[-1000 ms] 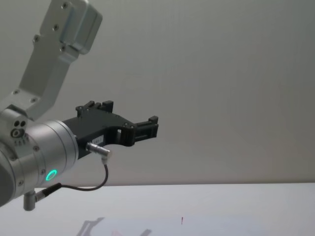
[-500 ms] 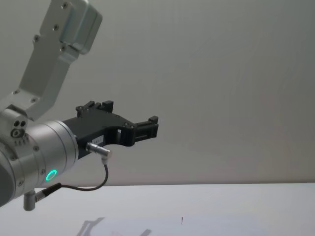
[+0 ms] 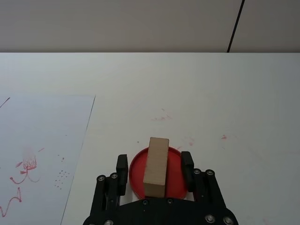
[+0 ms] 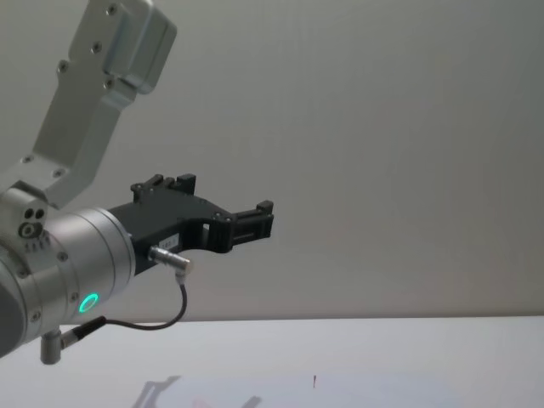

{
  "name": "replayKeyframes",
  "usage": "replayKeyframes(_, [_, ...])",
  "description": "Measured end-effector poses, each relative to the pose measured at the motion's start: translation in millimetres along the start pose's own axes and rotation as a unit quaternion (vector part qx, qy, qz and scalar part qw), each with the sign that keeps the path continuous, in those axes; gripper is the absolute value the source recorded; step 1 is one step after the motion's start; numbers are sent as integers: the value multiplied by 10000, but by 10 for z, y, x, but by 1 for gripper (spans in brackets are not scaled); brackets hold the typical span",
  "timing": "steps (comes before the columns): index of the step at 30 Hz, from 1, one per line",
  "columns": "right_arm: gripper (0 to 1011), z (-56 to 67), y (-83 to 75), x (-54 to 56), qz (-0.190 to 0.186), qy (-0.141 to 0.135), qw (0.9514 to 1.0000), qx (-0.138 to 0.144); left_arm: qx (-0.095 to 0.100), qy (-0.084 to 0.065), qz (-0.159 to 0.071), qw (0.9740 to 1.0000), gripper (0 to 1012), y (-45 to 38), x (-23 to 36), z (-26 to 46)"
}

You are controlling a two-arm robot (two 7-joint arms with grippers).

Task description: Use the one hand to pick up the stamp and affix it onto the A4 paper.

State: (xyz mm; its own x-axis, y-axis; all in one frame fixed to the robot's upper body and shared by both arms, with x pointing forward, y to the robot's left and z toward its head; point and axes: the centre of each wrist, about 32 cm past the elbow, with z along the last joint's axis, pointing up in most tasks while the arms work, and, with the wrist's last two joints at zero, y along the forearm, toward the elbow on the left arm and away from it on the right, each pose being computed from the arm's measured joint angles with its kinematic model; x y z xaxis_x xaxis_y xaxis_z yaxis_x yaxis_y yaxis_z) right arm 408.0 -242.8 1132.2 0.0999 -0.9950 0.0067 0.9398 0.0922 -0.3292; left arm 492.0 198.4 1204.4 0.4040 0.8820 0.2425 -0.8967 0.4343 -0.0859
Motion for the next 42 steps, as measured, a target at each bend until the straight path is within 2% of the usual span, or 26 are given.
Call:
replayKeyframes(2, [648, -4, 1, -2, -1, -1, 10000, -6, 0, 0, 0, 10000, 1001, 0, 0, 0])
replayKeyframes(3, [648, -5, 2, -3, -1, -1, 10000, -8, 0, 0, 0, 10000, 1001, 0, 0, 0])
replayKeyframes(4, [589, -7, 2, -4, 0, -2, 10000, -11, 0, 0, 0, 10000, 1001, 0, 0, 0])
replayKeyframes(8, [488, -11, 3, -7, 0, -2, 10000, -19, 0, 0, 0, 10000, 1001, 0, 0, 0])
replayKeyframes(10, [389, -12, 4, -7, 0, -2, 10000, -21, 0, 0, 0, 10000, 1001, 0, 0, 0])
replayKeyframes(16, [224, -16, 5, -10, 3, -4, 10000, -30, 0, 0, 0, 10000, 1001, 0, 0, 0])
replayKeyframes(23, [217, -7, 12, -10, 50, -53, 10000, -3, 0, 0, 0, 10000, 1001, 0, 0, 0])
replayKeyframes(33, [218, 97, 69, -21, 377, -361, 9983, 267, 0, 0, 0, 10000, 1001, 0, 0, 0])
replayKeyframes(42, [218, 266, 161, -78, 877, -668, 9921, 598, 0, 0, 0, 10000, 1001, 0, 0, 0])
